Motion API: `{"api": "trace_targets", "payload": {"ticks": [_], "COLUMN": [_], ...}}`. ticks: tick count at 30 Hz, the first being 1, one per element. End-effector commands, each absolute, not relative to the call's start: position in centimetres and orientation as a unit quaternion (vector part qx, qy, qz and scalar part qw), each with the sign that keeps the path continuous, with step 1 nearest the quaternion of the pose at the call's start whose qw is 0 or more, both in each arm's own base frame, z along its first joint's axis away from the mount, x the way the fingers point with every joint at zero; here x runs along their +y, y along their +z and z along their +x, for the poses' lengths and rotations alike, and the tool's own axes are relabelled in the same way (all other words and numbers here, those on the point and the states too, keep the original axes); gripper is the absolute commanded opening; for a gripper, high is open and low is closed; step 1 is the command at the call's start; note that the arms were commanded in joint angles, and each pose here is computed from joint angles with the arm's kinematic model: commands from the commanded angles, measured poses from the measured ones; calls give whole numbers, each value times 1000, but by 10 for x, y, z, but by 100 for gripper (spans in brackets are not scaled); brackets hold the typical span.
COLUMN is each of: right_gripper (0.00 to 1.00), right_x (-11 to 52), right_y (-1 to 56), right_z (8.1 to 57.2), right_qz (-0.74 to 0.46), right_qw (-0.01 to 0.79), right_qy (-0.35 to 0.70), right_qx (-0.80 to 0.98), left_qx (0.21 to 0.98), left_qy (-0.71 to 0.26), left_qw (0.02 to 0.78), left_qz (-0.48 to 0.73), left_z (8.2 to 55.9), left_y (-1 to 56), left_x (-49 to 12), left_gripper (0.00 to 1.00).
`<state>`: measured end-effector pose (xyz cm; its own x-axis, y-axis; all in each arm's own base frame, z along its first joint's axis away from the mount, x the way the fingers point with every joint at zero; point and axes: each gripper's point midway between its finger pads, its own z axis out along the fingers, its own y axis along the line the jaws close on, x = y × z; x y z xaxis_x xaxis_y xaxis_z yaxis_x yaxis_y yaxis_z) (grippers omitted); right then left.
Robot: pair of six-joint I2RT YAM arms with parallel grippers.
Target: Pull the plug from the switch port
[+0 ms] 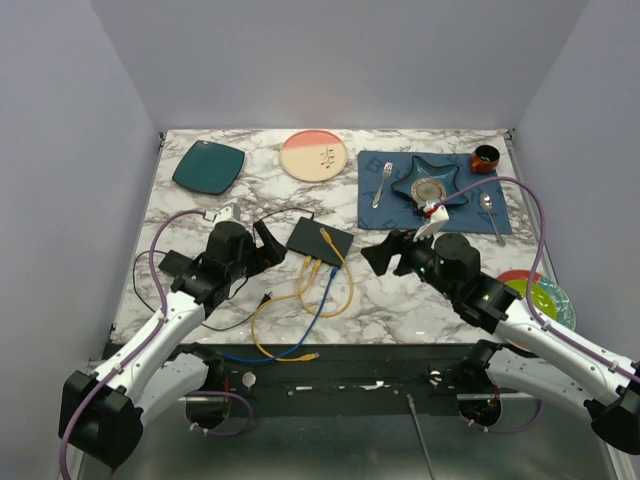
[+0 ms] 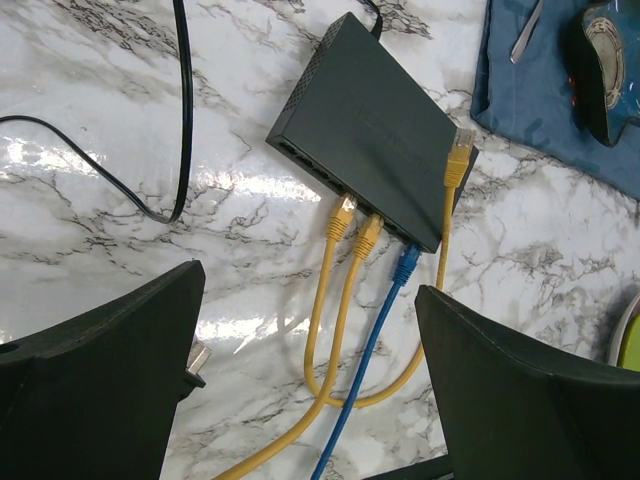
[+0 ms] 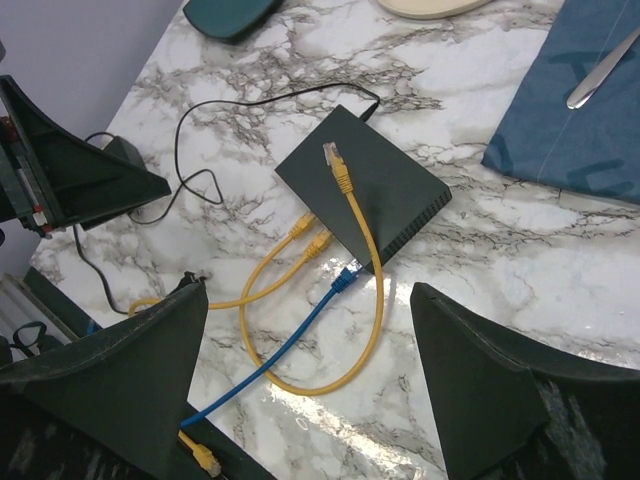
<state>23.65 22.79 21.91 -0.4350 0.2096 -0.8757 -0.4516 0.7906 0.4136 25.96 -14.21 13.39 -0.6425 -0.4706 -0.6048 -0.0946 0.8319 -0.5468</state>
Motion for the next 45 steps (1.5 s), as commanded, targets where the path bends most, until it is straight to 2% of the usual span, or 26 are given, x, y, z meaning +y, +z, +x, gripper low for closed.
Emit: {"api": "trace_targets", "payload": {"ticks": [1, 17, 45], "right_gripper": [91, 91, 91], "right_x": [221, 222, 247], "right_y": [215, 200, 222], "right_z": [236, 227, 244], "right_qz": [-73, -95, -85], "right_qw": [532, 515, 503], "right_qy": [301, 306, 320], "right_qx": [788, 795, 798], "left_qx": [874, 868, 861], "left_qy": [-230, -246, -243], "left_qw": [400, 402, 415], "left_qz": [-155, -155, -167], "left_z": [264, 262, 256], "left_y": [140, 140, 149], "left_x": [-141, -144, -136], "left_gripper": [99, 99, 99]}}
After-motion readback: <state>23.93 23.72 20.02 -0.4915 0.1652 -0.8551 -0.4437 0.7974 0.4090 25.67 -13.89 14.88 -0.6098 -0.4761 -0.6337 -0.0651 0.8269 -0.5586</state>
